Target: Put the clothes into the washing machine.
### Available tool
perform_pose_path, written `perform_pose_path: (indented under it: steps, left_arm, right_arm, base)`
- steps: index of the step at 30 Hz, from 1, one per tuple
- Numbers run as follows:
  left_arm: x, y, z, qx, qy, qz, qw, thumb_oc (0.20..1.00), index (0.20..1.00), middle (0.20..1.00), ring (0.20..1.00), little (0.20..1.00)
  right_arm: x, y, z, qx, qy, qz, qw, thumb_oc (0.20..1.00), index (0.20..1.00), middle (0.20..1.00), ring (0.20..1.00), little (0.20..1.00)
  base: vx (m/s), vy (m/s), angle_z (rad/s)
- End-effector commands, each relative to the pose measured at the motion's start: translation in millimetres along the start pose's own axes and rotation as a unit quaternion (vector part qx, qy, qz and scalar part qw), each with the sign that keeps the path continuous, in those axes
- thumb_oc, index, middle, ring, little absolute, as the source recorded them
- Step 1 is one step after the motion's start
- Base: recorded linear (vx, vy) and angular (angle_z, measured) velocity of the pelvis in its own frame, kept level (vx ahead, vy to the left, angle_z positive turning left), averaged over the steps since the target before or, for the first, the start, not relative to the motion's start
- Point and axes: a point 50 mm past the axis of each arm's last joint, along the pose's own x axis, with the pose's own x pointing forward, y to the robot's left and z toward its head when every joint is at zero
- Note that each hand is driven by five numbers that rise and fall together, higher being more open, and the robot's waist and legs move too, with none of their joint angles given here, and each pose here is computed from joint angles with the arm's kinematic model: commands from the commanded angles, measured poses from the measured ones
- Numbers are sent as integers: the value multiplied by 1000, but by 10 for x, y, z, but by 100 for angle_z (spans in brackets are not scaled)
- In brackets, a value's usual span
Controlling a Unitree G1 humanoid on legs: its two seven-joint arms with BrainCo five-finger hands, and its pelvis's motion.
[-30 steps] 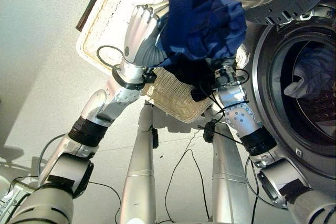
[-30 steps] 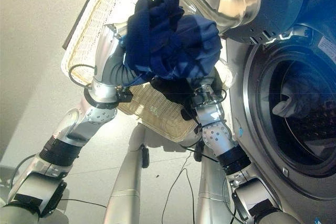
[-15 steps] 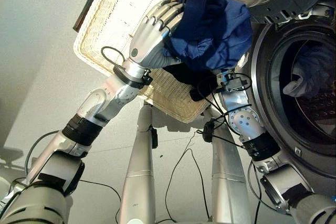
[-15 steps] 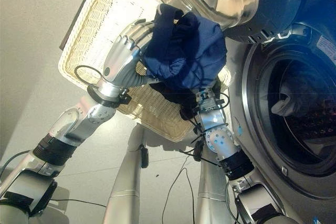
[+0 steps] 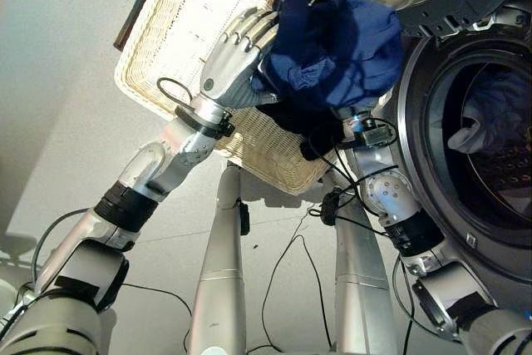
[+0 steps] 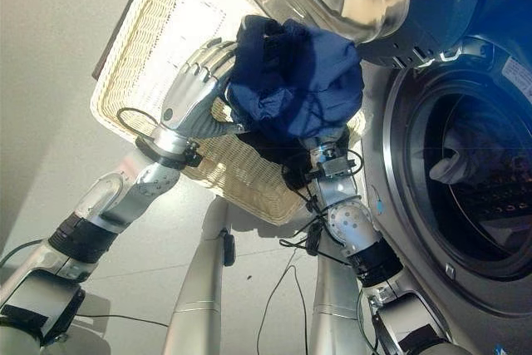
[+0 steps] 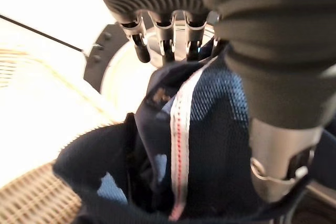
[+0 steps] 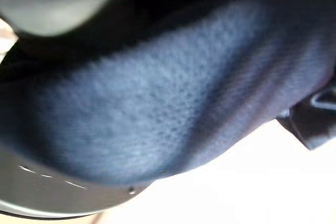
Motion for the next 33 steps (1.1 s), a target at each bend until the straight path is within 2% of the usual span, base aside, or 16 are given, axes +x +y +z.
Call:
perform_pose_path:
  steps: [1,6,11,16,33]
  left_arm:
    - [129,188,121,-46,-24,74,996,1000,1000,1000,1000,1000]
    - [73,198,-16,-60,31,115,991,1000,1000,1000,1000,1000]
    - [-112,254,-183,-64,99,229,966,1000,1000,1000,1000,1000]
    - [-162,266,-249,-63,135,268,952,1000,1000,1000,1000,1000]
    - [-363,78,-608,-46,274,222,935,1000,1000,1000,1000,1000]
  right_arm:
    - [63,357,-35,55,-1,113,992,200,200,200,200,200]
    - [68,403,-9,75,-14,137,988,200,200,200,200,200]
    - [52,453,-3,85,-23,162,983,200,200,200,200,200]
    - [60,502,-39,87,-28,183,979,200,200,200,200,200]
    - [61,546,24,72,-43,217,973,200,200,200,200,200]
  base:
    - [0,0,0]
    - [0,0,0]
    - [0,0,0]
    - [0,0,0]
    - [-1,-2,0]
